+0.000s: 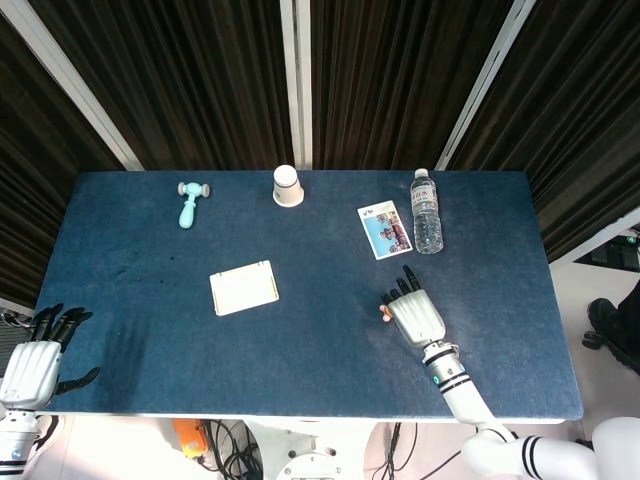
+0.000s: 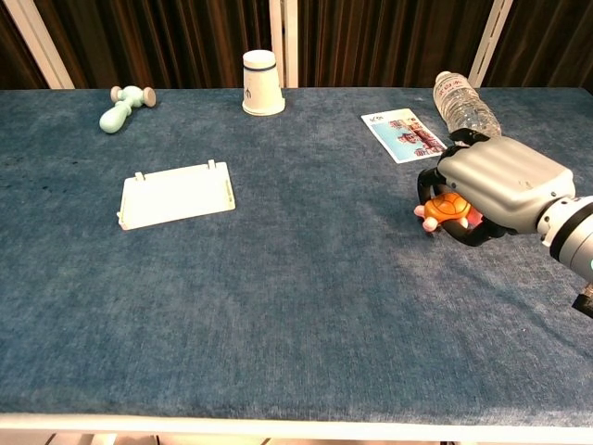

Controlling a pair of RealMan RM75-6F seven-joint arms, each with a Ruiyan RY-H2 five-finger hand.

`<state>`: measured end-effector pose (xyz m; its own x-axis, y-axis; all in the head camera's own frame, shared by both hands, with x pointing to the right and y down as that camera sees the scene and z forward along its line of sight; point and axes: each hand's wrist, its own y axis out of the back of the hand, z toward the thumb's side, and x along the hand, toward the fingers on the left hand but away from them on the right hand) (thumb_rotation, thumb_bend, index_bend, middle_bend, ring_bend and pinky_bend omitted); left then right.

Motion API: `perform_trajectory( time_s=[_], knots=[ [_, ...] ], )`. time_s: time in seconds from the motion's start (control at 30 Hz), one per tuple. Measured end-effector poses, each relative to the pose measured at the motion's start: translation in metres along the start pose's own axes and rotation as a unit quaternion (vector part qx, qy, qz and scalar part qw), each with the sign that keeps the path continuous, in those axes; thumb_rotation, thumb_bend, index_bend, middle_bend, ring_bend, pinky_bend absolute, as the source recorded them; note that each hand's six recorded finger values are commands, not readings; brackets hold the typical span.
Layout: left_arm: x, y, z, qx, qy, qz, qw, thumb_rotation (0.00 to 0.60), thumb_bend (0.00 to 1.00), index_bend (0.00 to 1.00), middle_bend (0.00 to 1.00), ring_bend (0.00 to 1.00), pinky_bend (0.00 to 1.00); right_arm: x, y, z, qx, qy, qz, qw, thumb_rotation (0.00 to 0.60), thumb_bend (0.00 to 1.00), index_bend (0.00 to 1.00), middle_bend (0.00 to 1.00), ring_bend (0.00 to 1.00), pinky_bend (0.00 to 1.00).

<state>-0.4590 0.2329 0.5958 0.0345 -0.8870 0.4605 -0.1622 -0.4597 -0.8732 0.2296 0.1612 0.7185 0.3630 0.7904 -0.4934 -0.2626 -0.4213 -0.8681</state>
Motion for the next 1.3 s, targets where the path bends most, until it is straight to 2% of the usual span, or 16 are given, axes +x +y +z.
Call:
perform_trajectory(
  time_s=[0.07,0.1,0.17,0.23,0.3,0.37,0.47,0.7,0.8,0.9,0.97,1.13,1.23,1.3],
  knots=[
    [0.000,0.000,0.000,0.000,0.000,0.000,1.0000,0.600,0.14,0.19,0.14,0.00,0.04,0.001,-0.003,0.001,0.000,0.004,-0.006,1.0000,0.600,0.42,1.00,0.88,0.35,0.00],
    [0.000,0.000,0.001,0.001,-0.001,0.000,1.0000,0.600,0.14,0.19,0.14,0.00,0.04,0.002,-0.004,0.002,-0.004,0.005,-0.008,0.9999,0.600,0.39,0.97,0.85,0.34,0.00],
    [0.000,0.000,0.001,0.001,-0.001,0.000,1.0000,0.600,0.14,0.19,0.14,0.00,0.04,0.003,-0.006,0.002,-0.009,0.008,-0.007,0.9999,0.600,0.34,0.83,0.75,0.30,0.00],
    [0.000,0.000,0.001,0.002,-0.001,-0.001,1.0000,0.600,0.14,0.19,0.14,0.00,0.04,0.005,-0.009,0.001,-0.009,0.011,0.002,0.9999,0.600,0.28,0.59,0.56,0.21,0.00],
    [0.000,0.000,0.002,0.002,-0.002,-0.002,1.0000,0.600,0.14,0.19,0.14,0.00,0.04,0.007,-0.011,-0.002,-0.010,0.012,0.014,0.9998,0.600,0.26,0.44,0.43,0.13,0.00],
    [0.001,0.000,0.002,0.003,-0.002,-0.002,1.0000,0.600,0.14,0.19,0.14,0.00,0.04,0.009,-0.010,-0.004,-0.013,0.011,0.018,0.9997,0.600,0.24,0.35,0.35,0.07,0.00],
    [0.001,0.000,0.003,0.003,-0.003,-0.002,1.0000,0.600,0.14,0.19,0.14,0.00,0.04,0.012,-0.007,-0.008,-0.019,0.009,0.020,0.9996,0.600,0.24,0.30,0.30,0.04,0.00],
    [0.000,0.003,0.004,0.006,-0.002,-0.001,1.0000,0.600,0.14,0.19,0.14,0.00,0.04,0.018,0.000,-0.014,-0.032,0.004,0.015,0.9994,0.600,0.23,0.29,0.33,0.04,0.00],
    [0.000,0.003,0.004,0.007,-0.002,-0.001,1.0000,0.600,0.14,0.19,0.14,0.00,0.04,0.018,0.000,-0.015,-0.031,0.001,0.017,0.9994,0.600,0.24,0.31,0.35,0.04,0.00],
    [0.000,0.003,0.005,0.007,-0.003,-0.001,1.0000,0.600,0.14,0.19,0.14,0.00,0.04,0.017,0.001,-0.015,-0.031,-0.002,0.014,0.9994,0.600,0.26,0.39,0.41,0.05,0.00],
    [0.001,0.004,0.005,0.008,-0.003,0.000,1.0000,0.600,0.14,0.19,0.14,0.00,0.04,0.016,0.001,-0.015,-0.029,-0.003,0.012,0.9995,0.600,0.29,0.48,0.45,0.07,0.00],
    [0.001,0.004,0.005,0.007,-0.004,0.000,1.0000,0.600,0.14,0.19,0.14,0.00,0.04,0.014,-0.001,-0.015,-0.024,-0.011,0.007,0.9996,0.600,0.38,0.87,0.77,0.28,0.00],
    [0.001,0.004,0.005,0.007,-0.004,0.000,1.0000,0.600,0.14,0.19,0.14,0.00,0.04,0.014,-0.003,-0.014,-0.020,-0.011,0.001,0.9997,0.600,0.41,1.00,0.87,0.35,0.00],
    [0.001,0.004,0.005,0.007,-0.004,-0.001,1.0000,0.600,0.14,0.19,0.14,0.00,0.04,0.014,-0.005,-0.014,-0.015,-0.008,0.000,0.9999,0.600,0.41,1.00,0.88,0.35,0.00]
  ],
)
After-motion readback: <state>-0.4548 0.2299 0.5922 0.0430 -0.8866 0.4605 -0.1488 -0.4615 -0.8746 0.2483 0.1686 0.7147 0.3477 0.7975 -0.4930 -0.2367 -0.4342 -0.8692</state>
